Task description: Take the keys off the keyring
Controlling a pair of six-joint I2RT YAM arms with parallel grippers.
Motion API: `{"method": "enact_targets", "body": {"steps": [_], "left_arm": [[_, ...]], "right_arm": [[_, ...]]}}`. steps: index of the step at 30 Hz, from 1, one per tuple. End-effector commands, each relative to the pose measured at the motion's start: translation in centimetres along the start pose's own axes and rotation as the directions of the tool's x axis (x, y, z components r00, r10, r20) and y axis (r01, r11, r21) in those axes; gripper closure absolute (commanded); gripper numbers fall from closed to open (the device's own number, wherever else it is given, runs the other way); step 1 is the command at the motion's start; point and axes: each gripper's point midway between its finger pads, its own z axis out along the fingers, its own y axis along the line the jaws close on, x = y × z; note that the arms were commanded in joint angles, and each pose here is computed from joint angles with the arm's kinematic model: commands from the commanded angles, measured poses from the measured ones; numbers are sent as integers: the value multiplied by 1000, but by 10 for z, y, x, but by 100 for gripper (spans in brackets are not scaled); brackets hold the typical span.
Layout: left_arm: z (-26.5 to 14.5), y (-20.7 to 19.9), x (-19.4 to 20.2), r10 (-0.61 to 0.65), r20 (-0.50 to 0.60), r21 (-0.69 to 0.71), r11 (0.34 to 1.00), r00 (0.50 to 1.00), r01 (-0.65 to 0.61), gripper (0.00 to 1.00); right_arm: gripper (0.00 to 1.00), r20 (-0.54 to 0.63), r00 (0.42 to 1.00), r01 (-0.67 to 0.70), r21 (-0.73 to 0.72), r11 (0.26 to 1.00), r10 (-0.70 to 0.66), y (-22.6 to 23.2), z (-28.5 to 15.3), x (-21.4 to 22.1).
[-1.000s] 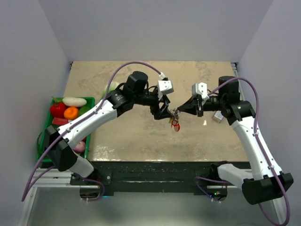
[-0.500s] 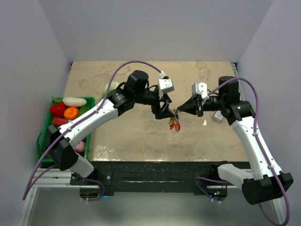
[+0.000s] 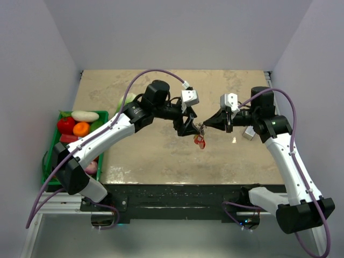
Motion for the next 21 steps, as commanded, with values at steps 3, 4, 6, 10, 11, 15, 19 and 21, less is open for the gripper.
{"method": "enact_targets", "body": {"steps": [3,4,6,10,11,15,19,21], "left_arm": [[0,14,-28,42,66,-80,996,997,-37,19],[1,15,-28,43,67,-83,996,997,-37,19],[1,14,-31,46,73,-75,996,996,-40,19],[4,8,-28,38,68,-34,999,997,-36,20],[4,7,-28,41,68,-28,999,997,-39,21],[4,5,-25,43,61,-16,999,997,-43,25],[2,1,-27,43,64,-3,999,997,-43,25],[0,-2,-30,54,68,7,998,996,-55,22]], "right_arm": [[100,58,997,49,-23,999,-47,8,-4,-20],[100,59,997,50,-24,998,-49,8,-4,-21],[100,61,997,51,-26,998,-49,8,-4,-21],[100,60,997,53,-23,998,-52,8,-4,-23],[100,59,997,55,-22,998,-53,7,-4,-23],[100,60,997,55,-23,998,-53,7,-4,-24],[100,54,997,59,-14,998,-58,5,-5,-23],[100,52,997,59,-13,998,-58,5,-5,-23]]}}
